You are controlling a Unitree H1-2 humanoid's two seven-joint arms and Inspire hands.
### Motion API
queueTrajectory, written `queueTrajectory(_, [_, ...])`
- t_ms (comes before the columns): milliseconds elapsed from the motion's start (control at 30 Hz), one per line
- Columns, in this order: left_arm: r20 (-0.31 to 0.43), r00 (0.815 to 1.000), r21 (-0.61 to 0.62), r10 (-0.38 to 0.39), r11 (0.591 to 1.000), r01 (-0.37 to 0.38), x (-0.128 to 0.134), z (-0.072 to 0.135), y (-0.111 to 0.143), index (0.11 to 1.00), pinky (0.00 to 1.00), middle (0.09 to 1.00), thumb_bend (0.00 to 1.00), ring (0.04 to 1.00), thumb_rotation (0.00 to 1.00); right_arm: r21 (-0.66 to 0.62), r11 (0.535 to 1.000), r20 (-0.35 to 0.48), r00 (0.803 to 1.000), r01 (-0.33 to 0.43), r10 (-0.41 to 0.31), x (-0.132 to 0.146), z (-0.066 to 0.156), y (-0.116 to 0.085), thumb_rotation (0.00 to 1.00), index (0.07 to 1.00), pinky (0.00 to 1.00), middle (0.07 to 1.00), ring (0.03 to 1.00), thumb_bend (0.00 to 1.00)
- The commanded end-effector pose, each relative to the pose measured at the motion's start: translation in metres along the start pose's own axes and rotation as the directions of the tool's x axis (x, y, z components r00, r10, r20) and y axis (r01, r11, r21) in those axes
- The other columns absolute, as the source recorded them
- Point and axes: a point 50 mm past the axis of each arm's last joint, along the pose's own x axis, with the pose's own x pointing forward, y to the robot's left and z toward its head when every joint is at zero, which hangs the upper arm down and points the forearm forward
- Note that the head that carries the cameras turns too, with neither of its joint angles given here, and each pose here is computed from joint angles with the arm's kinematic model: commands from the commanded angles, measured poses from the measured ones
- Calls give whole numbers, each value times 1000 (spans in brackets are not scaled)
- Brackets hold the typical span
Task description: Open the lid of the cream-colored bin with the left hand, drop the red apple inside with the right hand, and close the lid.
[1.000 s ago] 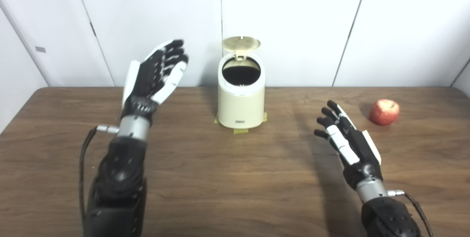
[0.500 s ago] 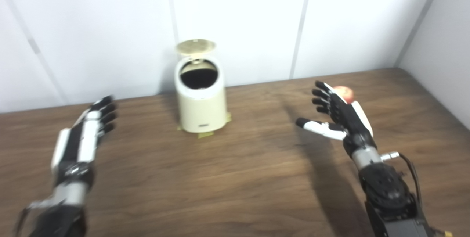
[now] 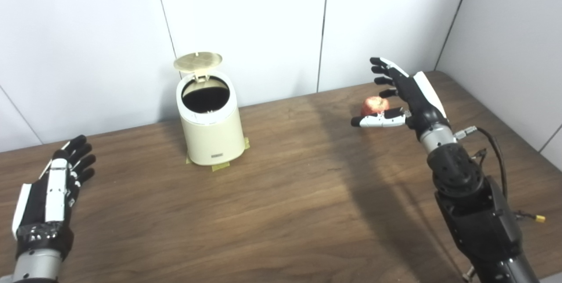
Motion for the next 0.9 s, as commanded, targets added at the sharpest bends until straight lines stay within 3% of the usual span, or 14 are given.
queueTrajectory(0, [56, 998, 8, 2, 1000, -2, 2, 14, 5, 901, 886, 900, 307, 879, 982, -126, 990, 86, 995, 67, -57, 21, 17, -24, 72, 869, 666, 871, 818, 891])
queueTrajectory(67, [58, 998, 10, 2, 1000, -3, 0, 15, 5, 899, 874, 894, 313, 875, 973, -222, 973, 94, 994, 69, -49, 28, 18, -26, 93, 868, 668, 868, 810, 901])
queueTrajectory(267, [72, 997, 4, -10, 1000, 10, -3, 19, 5, 906, 880, 897, 303, 886, 971, -377, 925, 103, 995, 46, -7, 51, 24, -30, 53, 864, 810, 890, 884, 930])
queueTrajectory(467, [74, 997, 8, -21, 1000, 21, -4, 19, 3, 930, 925, 922, 299, 909, 999, -554, 833, 112, 991, -2, 78, 80, 26, -32, 62, 829, 712, 870, 865, 973])
queueTrajectory(667, [75, 997, 19, -22, 1000, 20, -6, 20, 3, 929, 919, 921, 294, 908, 1000, -667, 744, 74, 989, -47, 129, 101, 21, -30, 117, 818, 736, 864, 862, 989])
queueTrajectory(867, [79, 997, 20, -14, 1000, 12, -8, 21, 3, 915, 911, 902, 277, 890, 1000, -713, 693, 2, 988, -105, 152, 118, 14, -21, 140, 817, 691, 849, 856, 1000])
